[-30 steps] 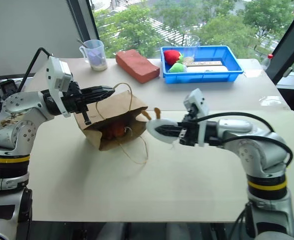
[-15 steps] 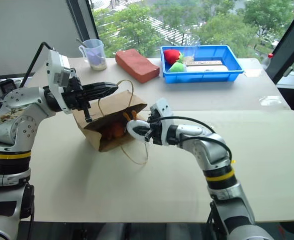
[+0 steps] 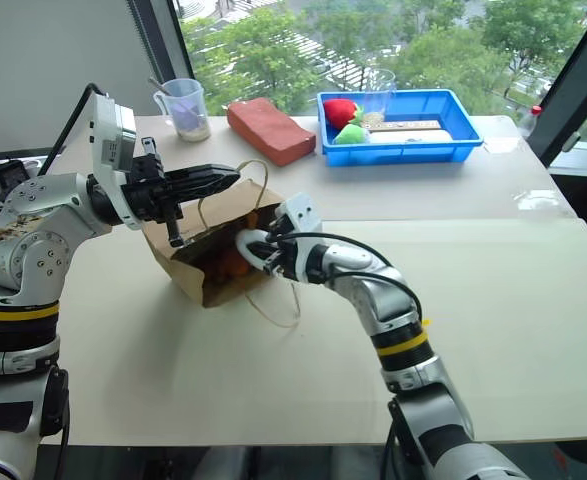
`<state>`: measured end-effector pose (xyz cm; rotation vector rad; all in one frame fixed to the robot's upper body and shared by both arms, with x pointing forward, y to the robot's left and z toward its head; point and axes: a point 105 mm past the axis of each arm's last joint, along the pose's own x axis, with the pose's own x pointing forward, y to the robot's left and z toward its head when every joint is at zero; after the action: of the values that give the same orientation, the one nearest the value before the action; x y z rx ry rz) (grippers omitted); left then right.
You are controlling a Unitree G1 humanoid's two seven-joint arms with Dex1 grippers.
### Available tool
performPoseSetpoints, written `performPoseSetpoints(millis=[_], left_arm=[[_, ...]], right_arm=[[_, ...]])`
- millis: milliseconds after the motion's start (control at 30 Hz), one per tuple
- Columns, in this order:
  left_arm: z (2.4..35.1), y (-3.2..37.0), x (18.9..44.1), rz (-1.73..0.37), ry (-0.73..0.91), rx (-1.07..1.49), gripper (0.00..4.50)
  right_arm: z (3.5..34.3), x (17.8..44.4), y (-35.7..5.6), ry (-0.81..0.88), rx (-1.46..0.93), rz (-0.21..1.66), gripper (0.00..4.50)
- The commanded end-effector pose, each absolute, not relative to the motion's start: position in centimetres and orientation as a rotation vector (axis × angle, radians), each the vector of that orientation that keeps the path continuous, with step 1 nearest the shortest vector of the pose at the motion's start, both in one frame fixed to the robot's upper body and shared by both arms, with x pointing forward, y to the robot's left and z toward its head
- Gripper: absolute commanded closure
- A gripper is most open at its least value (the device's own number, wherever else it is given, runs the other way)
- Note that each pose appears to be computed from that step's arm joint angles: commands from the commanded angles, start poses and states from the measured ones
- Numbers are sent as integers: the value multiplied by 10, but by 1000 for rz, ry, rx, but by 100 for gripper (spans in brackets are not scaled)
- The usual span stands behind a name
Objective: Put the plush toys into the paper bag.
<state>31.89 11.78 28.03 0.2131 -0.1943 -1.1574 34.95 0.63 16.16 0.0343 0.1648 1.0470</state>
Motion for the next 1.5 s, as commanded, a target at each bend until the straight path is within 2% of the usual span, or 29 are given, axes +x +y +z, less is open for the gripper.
performPoseSetpoints(millis=[33,233,500,800,867,1200,1233,1500], left_arm=[[291,117,311,-1169,-237,222,450],[292,113,308,-1191,-228,200,450],[299,109,307,-1195,-245,158,450],[295,113,309,-1170,-239,161,450],[294,113,310,-1164,-237,166,450],[292,116,315,-1138,-234,183,450],[291,117,316,-1129,-234,191,450],[290,119,322,-1105,-231,211,450]], right_arm=[[179,349,17,93,71,1068,448],[177,360,35,94,147,1032,448],[142,384,37,162,34,924,448],[143,388,35,135,6,930,448],[147,385,36,129,14,961,352],[175,375,27,66,16,1008,14],[180,373,24,56,17,1015,3],[215,343,-4,18,-8,1089,3]])
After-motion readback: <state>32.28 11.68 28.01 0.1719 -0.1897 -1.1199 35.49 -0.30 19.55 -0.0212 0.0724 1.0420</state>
